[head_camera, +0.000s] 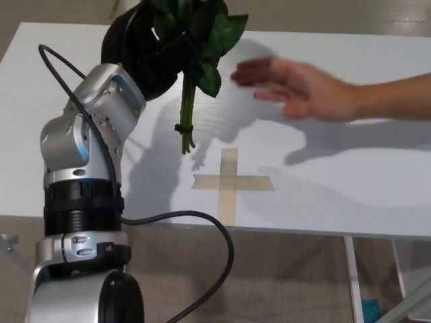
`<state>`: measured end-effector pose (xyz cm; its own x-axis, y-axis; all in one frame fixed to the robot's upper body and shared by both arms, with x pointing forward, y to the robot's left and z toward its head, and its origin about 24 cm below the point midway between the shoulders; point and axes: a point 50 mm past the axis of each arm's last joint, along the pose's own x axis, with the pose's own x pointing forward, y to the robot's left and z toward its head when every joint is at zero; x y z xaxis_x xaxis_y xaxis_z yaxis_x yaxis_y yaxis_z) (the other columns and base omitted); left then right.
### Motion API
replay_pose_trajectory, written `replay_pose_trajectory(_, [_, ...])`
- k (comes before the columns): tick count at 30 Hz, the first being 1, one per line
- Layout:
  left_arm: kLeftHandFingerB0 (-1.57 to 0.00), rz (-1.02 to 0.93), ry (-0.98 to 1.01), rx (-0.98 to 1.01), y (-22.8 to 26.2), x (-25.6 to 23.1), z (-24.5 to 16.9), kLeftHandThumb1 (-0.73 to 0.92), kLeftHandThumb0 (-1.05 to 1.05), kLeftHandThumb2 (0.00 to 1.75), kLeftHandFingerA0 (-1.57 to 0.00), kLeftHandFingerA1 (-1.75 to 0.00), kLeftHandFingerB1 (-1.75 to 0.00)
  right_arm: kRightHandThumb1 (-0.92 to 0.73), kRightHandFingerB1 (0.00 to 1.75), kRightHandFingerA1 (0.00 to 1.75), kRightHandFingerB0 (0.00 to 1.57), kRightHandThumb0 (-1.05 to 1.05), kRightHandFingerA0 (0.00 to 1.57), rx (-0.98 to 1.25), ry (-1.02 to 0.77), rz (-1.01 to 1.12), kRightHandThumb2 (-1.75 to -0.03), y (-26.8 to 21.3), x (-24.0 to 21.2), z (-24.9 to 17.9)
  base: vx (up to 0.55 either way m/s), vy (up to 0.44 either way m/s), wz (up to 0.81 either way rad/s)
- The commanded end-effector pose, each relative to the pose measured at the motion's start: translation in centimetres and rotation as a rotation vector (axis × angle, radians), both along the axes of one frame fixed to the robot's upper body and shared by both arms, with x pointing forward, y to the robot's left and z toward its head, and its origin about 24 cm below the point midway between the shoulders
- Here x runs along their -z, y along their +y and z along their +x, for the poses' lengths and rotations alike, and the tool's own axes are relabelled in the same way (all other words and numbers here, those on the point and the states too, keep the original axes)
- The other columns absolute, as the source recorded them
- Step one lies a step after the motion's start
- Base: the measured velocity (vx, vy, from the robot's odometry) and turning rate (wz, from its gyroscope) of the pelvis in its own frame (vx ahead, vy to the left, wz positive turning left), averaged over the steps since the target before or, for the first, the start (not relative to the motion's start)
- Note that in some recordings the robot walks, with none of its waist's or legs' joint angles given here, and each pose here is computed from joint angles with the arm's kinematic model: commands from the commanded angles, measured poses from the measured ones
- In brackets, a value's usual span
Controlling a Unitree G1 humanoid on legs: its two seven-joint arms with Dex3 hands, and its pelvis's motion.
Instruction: Use the left hand to pick up the rose and passes it to a human.
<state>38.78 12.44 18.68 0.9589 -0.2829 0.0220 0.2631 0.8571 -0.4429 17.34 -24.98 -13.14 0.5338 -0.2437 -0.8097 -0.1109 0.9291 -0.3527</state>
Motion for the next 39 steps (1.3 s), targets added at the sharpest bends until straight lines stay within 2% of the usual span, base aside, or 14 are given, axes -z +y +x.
replay_pose_trajectory(1, [-0.92,-0.011,0.016,-0.003,0.1,0.7,0.2,0.83,-0.11,0.68,-1.0,-1.43,-0.81,-0.67,0.38,0.42,0.54,-0.33,0.69,0.003,0.013,0.005,-0.59,-0.3,0.0,-0.2,0.0,0.0,0.0])
replay_pose_trajectory(4, [-0.93,0.005,0.013,0.004,-0.2,0.8,0.2,0.82,-0.11,0.68,-1.0,-1.44,-0.8,-0.67,0.38,0.42,0.54,-0.33,0.69,0.008,0.016,0.012,-0.59,-0.2,0.1,-0.2,0.0,0.0,0.0])
replay_pose_trajectory(5, [-0.92,0.012,0.01,0.014,-0.4,0.8,0.3,0.82,-0.11,0.68,-1.0,-1.44,-0.87,-0.67,0.38,0.42,0.54,-0.33,0.69,0.007,0.017,0.01,-0.59,-0.2,0.1,-0.2,0.0,0.0,0.0])
replay_pose_trajectory(6, [-0.94,0.013,0.013,0.018,-0.5,0.7,0.3,0.83,-0.11,0.68,-1.01,-1.44,-0.82,-0.67,0.38,0.42,0.54,-0.33,0.69,0.006,0.017,0.009,-0.59,-0.2,0.1,-0.2,0.0,0.0,0.0])
replay_pose_trajectory(8, [-0.93,0.004,0.017,0.03,-1.1,0.5,0.3,0.82,-0.11,0.69,-1.01,-1.43,-0.85,-0.67,0.38,0.42,0.54,-0.33,0.69,0.0,0.018,0.006,-0.59,-0.2,0.1,-0.2,0.0,0.0,0.0])
replay_pose_trajectory(10, [-0.89,0.007,0.005,0.054,-1.8,0.5,0.2,0.81,-0.11,0.7,-1.02,-1.42,-0.97,-0.67,0.38,0.42,0.54,-0.33,0.69,-0.006,0.021,0.005,-0.59,-0.1,0.1,-0.3,0.0,0.0,0.0])
replay_pose_trajectory(13, [-0.87,0.0,-0.006,0.09,-2.8,0.3,0.2,0.81,-0.1,0.73,-1.02,-1.41,-1.0,-0.67,0.38,0.42,0.54,-0.33,0.69,-0.002,0.02,0.011,-0.59,0.1,0.2,-0.2,0.0,0.0,0.0])
replay_pose_trajectory(27, [-0.87,0.059,-0.026,0.222,-8.7,0.5,0.3,0.77,-0.1,0.76,-0.98,-1.47,-0.96,-0.67,0.39,0.43,0.55,-0.31,0.68,-0.015,0.001,0.026,-0.6,0.8,-0.1,0.7,0.0,0.0,0.0])
replay_pose_trajectory(30, [-0.87,0.06,-0.028,0.223,-8.8,0.4,0.3,0.77,-0.1,0.76,-0.98,-1.47,-0.96,-0.67,0.39,0.43,0.55,-0.31,0.68,-0.016,0.001,0.026,-0.6,0.8,-0.1,0.8,0.0,0.0,0.0])
replay_pose_trajectory(32, [-0.84,0.088,-0.023,0.266,-10.4,0.7,0.0,0.78,-0.1,0.76,-0.93,-1.47,-1.01,-0.67,0.39,0.43,0.55,-0.31,0.68,-0.03,0.006,0.021,-0.6,0.9,0.0,0.6,0.0,0.0,0.0])
replay_pose_trajectory(39, [-0.86,0.117,-0.042,0.325,-12.4,-0.1,-0.2,0.78,-0.11,0.74,-0.91,-1.45,-0.98,-0.67,0.39,0.43,0.55,-0.31,0.68,-0.032,-0.005,0.024,-0.6,1.3,-0.2,1.2,0.0,0.0,0.0])
